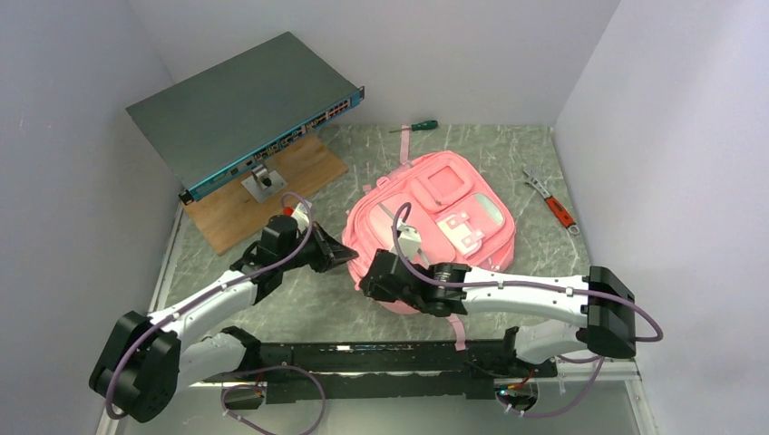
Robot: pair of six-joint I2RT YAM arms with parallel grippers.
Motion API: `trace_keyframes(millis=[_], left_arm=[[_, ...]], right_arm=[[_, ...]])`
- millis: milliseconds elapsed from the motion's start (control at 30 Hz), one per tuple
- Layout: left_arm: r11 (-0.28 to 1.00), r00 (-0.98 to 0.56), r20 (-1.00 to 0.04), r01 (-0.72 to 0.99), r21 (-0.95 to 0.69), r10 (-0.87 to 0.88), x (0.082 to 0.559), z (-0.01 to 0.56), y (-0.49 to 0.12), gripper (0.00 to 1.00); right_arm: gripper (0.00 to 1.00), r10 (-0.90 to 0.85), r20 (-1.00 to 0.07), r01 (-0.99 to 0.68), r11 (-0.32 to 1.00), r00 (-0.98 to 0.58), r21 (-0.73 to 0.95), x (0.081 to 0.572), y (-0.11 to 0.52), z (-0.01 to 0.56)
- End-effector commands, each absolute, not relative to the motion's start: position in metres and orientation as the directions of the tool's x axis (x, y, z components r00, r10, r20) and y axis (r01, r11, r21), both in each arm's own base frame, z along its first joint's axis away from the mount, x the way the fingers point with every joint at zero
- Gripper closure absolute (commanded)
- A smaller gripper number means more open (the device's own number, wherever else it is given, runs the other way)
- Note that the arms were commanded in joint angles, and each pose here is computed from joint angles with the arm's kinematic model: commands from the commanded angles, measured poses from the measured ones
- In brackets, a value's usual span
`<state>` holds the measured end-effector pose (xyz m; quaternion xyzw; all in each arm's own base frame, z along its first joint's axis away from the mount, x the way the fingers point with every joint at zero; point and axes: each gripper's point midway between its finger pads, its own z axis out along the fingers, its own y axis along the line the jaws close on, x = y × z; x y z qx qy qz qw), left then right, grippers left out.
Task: Pack the student bag
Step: Zip the student bag at the center of the board.
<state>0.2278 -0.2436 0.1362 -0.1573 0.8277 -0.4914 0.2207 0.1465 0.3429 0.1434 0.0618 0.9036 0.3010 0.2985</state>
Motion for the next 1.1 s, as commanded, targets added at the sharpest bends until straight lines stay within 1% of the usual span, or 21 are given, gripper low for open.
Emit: trace_keyframes(millis=[0,133,233,400,500,667,800,867,933,1067], left_arm=[[0.294,-0.802,-0.308,0.174,-0.94,-0.512,0.239,0.224,-0.262,1.0],[0.266,-0.815,-0.277,0.157,-0.951,-0.509,0.23,0.226,-0.262,1.0],[0.217,-0.82,-0.241,0.146,-0.965,-0.519,0.221,0.231,-0.263,1.0],[0.244,-0.818,-0.235,0.12,-0.962,-0.525,0.214,0.228,-0.263,1.0],[0.235,-0.816,-0.211,0.096,-0.967,-0.537,0.21,0.225,-0.262,1.0],[0.249,-0.808,-0.217,0.09,-0.964,-0.548,0.209,0.226,-0.259,1.0],[0.235,-0.806,-0.214,0.096,-0.967,-0.552,0.207,0.23,-0.259,1.0],[0.245,-0.803,-0.224,0.1,-0.964,-0.552,0.208,0.23,-0.259,1.0],[0.265,-0.8,-0.227,0.088,-0.96,-0.555,0.21,0.225,-0.258,1.0],[0.3,-0.786,-0.234,0.064,-0.952,-0.572,0.217,0.217,-0.255,1.0]], right_arm=[[0.73,0.344,-0.584,-0.018,0.852,-0.735,0.524,0.159,0.336,0.154],[0.66,0.332,-0.603,-0.029,0.861,-0.725,0.508,0.159,0.337,0.151],[0.65,0.333,-0.628,-0.023,0.872,-0.704,0.489,0.16,0.335,0.149],[0.63,0.317,-0.672,0.007,0.907,-0.669,0.421,0.162,0.33,0.146],[0.62,0.315,-0.721,0.026,0.924,-0.618,0.382,0.163,0.325,0.154],[0.64,0.286,-0.756,0.044,0.945,-0.589,0.324,0.164,0.323,0.155],[0.65,0.238,-0.789,0.05,0.965,-0.566,0.256,0.165,0.322,0.153],[0.68,0.206,-0.808,0.039,0.974,-0.552,0.223,0.166,0.323,0.152],[0.74,0.183,-0.826,0.034,0.98,-0.533,0.196,0.168,0.324,0.152],[0.95,0.137,-0.853,0.015,0.989,-0.503,0.15,0.169,0.326,0.158]])
